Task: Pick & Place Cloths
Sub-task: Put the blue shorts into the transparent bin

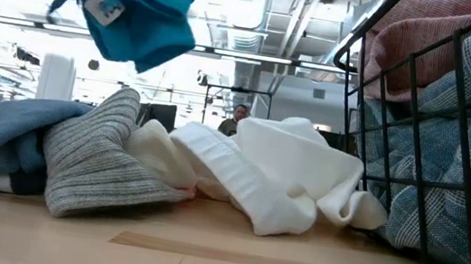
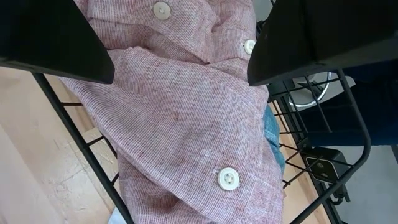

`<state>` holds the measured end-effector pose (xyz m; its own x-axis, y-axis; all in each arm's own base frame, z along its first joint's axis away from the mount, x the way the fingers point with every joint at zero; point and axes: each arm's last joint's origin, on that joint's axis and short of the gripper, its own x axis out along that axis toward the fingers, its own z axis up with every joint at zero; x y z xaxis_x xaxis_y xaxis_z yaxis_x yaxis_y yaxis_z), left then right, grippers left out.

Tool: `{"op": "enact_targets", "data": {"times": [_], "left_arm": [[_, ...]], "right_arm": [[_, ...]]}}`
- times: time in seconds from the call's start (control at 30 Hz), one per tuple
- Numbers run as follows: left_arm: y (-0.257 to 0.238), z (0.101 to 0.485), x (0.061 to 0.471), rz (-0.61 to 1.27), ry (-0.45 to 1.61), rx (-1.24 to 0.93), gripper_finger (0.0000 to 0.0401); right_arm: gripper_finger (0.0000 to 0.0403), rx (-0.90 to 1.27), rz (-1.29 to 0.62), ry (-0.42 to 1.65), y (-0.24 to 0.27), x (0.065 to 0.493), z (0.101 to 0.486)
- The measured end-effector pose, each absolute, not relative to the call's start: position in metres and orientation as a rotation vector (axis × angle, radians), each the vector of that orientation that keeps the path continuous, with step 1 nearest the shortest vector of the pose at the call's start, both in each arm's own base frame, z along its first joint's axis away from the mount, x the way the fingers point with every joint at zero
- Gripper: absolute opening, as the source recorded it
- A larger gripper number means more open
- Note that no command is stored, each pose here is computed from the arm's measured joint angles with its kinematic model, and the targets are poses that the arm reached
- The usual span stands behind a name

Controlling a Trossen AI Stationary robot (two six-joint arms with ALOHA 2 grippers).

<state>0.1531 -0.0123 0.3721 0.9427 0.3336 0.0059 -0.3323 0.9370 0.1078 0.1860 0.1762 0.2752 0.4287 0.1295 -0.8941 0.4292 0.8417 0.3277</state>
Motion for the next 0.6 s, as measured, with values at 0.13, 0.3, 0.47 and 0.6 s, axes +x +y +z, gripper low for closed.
{"op": "enact_targets", "data": {"times": [0.13, 0.3, 0.47, 0.6], "left_arm": [[0.001, 0.370, 0.141, 0.530, 0.083, 0.198, 0.0000], [0.018, 0.359, 0.133, 0.689, 0.222, 0.249, 0.0000], [0.037, 0.350, 0.128, 0.856, 0.321, 0.257, 0.0000], [0.040, 0.346, 0.129, 0.818, 0.307, 0.173, 0.0000]], "right_arm": [[0.0363, 0.570, -0.200, 1.128, 0.176, 0.186, 0.275], [0.0363, 0.570, -0.200, 1.128, 0.176, 0.186, 0.275], [0.0363, 0.570, -0.200, 1.127, 0.176, 0.186, 0.275], [0.0363, 0.570, -0.200, 1.127, 0.176, 0.186, 0.275]]}}
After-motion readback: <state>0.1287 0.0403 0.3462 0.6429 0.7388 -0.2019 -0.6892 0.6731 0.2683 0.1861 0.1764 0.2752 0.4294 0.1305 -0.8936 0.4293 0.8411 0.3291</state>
